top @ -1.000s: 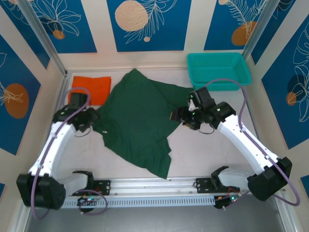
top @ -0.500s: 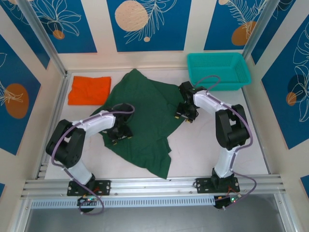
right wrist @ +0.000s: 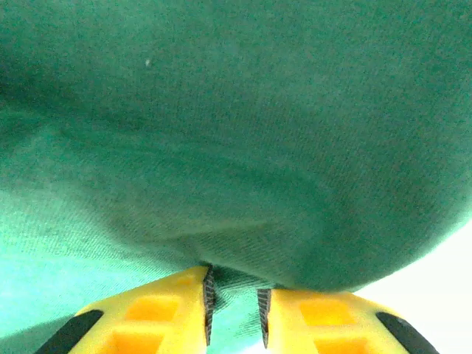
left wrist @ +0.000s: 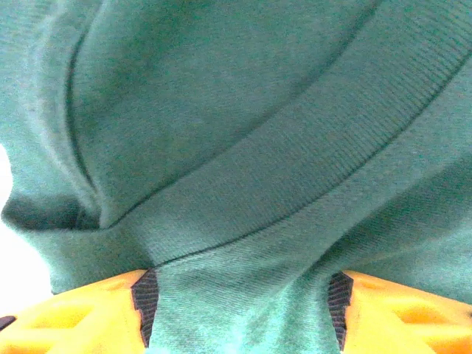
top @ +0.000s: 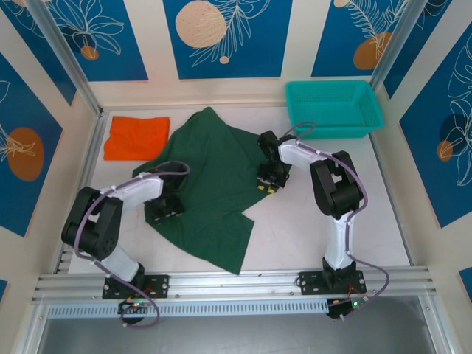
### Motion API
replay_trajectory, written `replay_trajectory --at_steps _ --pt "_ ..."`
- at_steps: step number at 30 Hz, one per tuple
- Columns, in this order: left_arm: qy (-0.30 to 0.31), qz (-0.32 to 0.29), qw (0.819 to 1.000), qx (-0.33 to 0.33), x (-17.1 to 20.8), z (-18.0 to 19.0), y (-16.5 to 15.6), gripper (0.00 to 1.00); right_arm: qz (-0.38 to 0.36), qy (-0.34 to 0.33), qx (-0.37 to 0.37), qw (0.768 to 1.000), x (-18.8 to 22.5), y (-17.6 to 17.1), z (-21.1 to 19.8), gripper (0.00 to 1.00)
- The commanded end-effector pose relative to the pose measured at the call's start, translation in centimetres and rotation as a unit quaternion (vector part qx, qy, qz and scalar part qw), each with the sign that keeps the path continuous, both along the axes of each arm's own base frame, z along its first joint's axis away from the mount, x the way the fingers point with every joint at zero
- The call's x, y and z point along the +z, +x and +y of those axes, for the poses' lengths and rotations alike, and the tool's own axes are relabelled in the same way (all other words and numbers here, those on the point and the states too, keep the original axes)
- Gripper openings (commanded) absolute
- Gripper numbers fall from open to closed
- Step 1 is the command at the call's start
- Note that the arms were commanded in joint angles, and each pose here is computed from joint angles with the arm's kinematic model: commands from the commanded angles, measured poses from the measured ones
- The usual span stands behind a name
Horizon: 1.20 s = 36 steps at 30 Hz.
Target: Fold and stack the t-shirts
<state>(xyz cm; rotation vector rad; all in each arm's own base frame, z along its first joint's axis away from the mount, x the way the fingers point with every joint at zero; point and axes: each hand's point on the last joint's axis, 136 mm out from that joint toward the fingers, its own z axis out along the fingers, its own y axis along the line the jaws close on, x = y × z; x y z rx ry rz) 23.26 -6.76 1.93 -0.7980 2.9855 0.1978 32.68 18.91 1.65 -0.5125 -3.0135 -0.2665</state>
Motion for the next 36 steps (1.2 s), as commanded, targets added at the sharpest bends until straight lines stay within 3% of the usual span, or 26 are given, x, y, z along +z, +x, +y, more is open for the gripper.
replay_trajectory --at_steps 1,5,9,12,18,25,28,31,36 --pt "0.037 0.026 0.999 -0.016 0.1 3.4 -0.9 0.64 0.072 0.019 -0.021 0.997 -1.4 -6.1 2.1 0.27" --pt "0.007 0.030 0.999 -0.032 0.0 3.4 1.3 0.65 0.074 0.041 -0.002 0.996 -0.1 -10.3 5.7 0.31" --pt "-0.037 0.024 0.998 -0.055 0.5 1.5 3.7 0.69 0.033 0.074 0.020 0.997 4.1 -9.9 6.8 0.47" --pt "-0.054 0.012 0.996 -0.063 1.4 0.6 5.3 0.73 -0.020 0.065 0.014 0.998 7.3 -7.5 4.0 0.56" --pt "-0.098 -0.023 0.993 -0.065 4.9 -1.2 6.3 0.79 -0.066 0.059 -0.084 0.992 8.8 -4.0 -6.1 0.60" --pt "-0.043 -0.028 0.994 -0.091 9.0 -0.8 1.4 0.75 -0.062 0.044 -0.111 0.991 5.4 -2.0 -12.7 0.56" --pt "-0.111 -0.019 0.988 -0.107 8.2 -3.9 -2.1 0.65 -0.073 0.071 -0.111 0.989 4.5 -0.7 -13.0 0.53" --pt "-0.200 0.010 0.970 -0.138 6.5 -8.7 -5.5 0.58 -0.087 0.088 -0.103 0.987 4.1 0.7 -12.9 0.50" --pt "-0.223 0.061 0.948 -0.220 4.6 -13.5 -9.8 0.55 -0.070 0.109 -0.107 0.986 2.7 2.1 -12.3 0.42"
